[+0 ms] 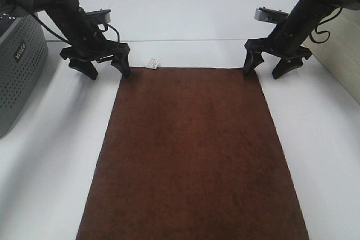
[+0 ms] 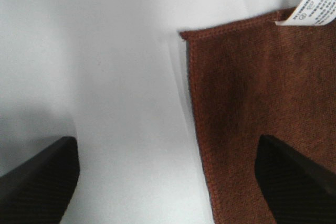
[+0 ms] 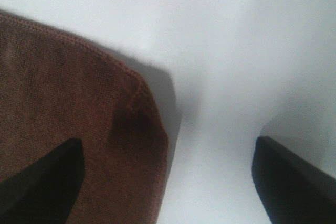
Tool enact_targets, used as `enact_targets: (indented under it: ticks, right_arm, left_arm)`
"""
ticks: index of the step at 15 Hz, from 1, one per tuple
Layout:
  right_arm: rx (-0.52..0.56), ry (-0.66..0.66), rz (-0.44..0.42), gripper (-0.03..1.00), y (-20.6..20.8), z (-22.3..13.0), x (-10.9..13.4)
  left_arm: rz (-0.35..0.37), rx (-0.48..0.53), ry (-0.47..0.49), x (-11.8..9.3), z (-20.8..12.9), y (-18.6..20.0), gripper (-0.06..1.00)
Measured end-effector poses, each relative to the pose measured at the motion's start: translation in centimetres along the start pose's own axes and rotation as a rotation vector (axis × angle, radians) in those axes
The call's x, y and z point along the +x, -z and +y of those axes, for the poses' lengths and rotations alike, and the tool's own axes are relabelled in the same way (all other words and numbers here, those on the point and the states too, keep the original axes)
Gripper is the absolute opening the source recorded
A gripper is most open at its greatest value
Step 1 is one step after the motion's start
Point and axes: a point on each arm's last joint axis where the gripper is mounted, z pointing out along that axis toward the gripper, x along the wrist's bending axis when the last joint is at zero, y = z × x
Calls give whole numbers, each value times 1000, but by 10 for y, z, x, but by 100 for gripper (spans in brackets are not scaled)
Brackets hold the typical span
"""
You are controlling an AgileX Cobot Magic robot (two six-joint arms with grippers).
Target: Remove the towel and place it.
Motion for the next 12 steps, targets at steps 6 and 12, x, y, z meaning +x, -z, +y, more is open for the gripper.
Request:
enact_targets:
  ticks: [6, 12]
  right_arm:
    - [-3, -19, 72, 83, -9, 1, 13]
    - [25, 117, -23, 57, -27, 2, 50]
  left_arm:
    - [-69, -64, 20, -19, 4, -12, 82]
    - [-87, -88, -20, -47, 3, -27, 51]
